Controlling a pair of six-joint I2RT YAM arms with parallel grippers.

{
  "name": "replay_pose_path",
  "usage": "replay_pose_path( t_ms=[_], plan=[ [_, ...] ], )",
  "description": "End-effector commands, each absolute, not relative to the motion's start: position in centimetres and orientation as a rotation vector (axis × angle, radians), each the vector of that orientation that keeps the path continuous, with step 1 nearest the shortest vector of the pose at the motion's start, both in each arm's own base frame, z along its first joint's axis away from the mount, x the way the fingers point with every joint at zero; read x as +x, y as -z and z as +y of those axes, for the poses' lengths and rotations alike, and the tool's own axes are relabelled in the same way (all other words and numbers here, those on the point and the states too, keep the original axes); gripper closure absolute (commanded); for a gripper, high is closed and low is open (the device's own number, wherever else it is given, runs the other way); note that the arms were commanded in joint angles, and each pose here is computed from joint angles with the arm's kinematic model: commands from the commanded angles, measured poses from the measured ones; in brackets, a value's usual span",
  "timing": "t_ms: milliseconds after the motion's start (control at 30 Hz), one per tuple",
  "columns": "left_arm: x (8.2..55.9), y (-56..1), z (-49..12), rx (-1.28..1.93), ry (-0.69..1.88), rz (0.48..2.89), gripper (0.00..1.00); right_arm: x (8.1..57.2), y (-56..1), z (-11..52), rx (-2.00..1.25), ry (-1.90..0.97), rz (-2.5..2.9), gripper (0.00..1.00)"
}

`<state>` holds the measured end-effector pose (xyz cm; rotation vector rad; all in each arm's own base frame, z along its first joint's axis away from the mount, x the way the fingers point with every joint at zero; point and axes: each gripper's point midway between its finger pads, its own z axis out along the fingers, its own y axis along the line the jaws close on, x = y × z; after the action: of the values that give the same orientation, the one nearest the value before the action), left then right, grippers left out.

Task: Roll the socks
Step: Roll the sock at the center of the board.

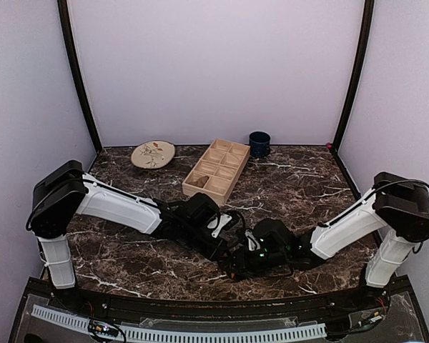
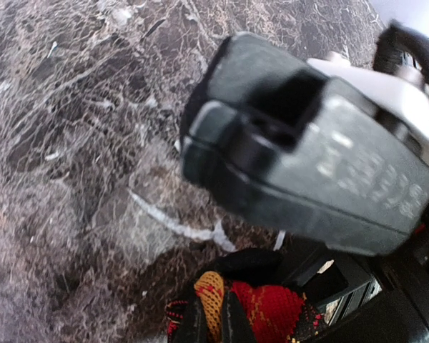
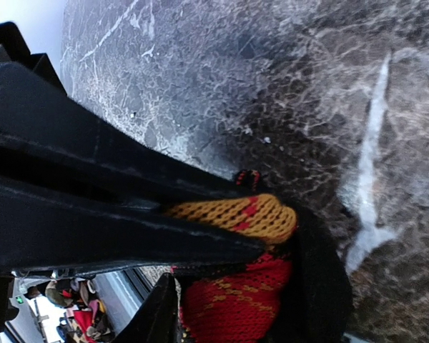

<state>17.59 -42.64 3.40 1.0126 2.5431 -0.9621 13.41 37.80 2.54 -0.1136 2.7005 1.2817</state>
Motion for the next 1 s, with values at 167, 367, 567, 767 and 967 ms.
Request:
replay_pose_path(
  t_ms=[167,367,567,767,967],
  plan=[
    [12.0,-0.7,-43.2,1.216,1.030,2.659,1.00,15.9,0.8,33.7,-0.102,-0.879,2.722,0.69],
    [11.9,-0.2,-43.4,1.227,1.027,2.677,1.00,16.4,-0.1,34.0,-0.144,-0.868,2.687,0.68],
    [11.8,-0.1,-43.4,1.240,1.021,2.681,1.00,17.0,-1.6,34.1,-0.181,-0.855,2.639,0.67],
    [11.9,0.0,-43.4,1.257,1.011,2.675,1.00,17.4,-2.8,34.1,-0.196,-0.840,2.614,0.66],
    [11.8,0.0,-43.5,1.269,1.011,2.676,1.00,17.5,-4.3,34.5,-0.217,-0.858,2.583,0.65]
  ],
)
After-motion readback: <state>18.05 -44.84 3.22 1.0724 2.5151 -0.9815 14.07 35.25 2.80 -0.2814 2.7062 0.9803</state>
